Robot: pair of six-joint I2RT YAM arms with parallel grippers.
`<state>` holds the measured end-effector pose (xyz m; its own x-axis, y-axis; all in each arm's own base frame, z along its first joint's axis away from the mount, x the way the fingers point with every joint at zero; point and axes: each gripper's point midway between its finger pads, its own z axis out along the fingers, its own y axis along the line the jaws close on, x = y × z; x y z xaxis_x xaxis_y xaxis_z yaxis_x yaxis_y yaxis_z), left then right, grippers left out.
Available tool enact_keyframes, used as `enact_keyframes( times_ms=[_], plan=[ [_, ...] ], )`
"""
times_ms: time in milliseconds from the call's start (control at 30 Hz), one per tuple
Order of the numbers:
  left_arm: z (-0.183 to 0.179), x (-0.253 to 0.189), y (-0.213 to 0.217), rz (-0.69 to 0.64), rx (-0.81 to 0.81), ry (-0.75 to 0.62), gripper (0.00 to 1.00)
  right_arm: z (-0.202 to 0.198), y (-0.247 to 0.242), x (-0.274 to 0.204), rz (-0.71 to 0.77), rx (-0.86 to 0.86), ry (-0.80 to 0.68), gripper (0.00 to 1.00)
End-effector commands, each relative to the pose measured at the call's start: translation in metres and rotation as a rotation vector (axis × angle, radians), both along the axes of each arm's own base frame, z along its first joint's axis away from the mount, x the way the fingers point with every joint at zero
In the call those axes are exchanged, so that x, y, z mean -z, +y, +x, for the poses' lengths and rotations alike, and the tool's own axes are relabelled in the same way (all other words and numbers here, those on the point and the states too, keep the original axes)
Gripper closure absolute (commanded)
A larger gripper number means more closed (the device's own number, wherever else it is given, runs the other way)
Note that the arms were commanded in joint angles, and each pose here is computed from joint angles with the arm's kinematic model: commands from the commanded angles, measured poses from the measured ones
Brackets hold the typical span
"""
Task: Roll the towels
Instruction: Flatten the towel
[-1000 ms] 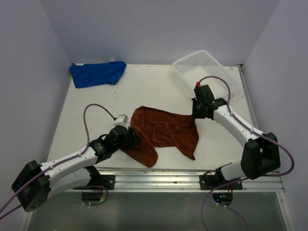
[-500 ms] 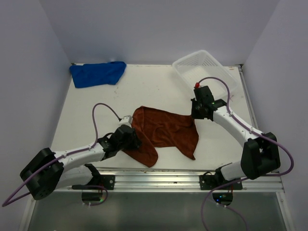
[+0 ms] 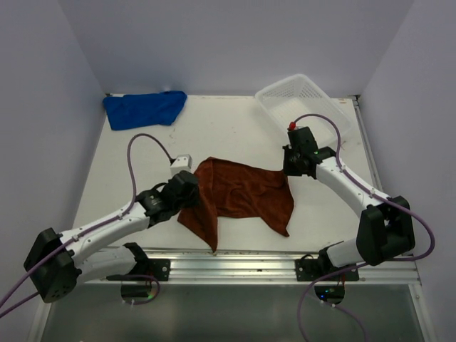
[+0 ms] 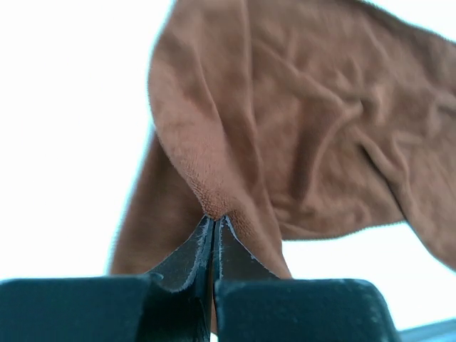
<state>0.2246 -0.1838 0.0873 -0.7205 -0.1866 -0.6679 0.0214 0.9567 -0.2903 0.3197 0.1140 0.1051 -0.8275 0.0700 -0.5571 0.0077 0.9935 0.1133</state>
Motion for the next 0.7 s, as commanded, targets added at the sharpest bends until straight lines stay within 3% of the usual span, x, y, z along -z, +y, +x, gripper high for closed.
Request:
enact_keyframes(
  times_ms=[0,67,200,400,467,567,667],
  plan=[
    [0.020,-0.048,0.034,0.201,-0.080,-0.105,1.00,0.006,0.004,-0.010,0.026,-0.016,-0.041,1.00],
    [0.022,-0.053,0.048,0.340,-0.085,-0.098,1.00,0.006,0.005,-0.009,0.032,-0.020,-0.041,1.00],
    [0.028,-0.058,0.028,0.484,-0.017,-0.104,1.00,0.006,0.007,-0.010,0.042,-0.025,-0.044,1.00],
    [-0.006,0.002,-0.033,0.710,0.162,-0.017,1.00,0.003,0.006,-0.011,0.056,-0.026,-0.040,1.00],
    [-0.024,0.019,-0.053,0.742,0.210,-0.007,0.86,0.002,0.007,-0.010,0.076,-0.026,-0.034,1.00],
    [-0.047,0.029,-0.073,0.687,0.277,0.003,0.68,0.003,0.006,-0.009,0.104,-0.015,-0.025,1.00],
    [-0.060,0.018,-0.108,0.466,0.383,-0.032,0.48,0.006,0.003,-0.008,0.109,0.002,-0.026,1.00]
  ],
)
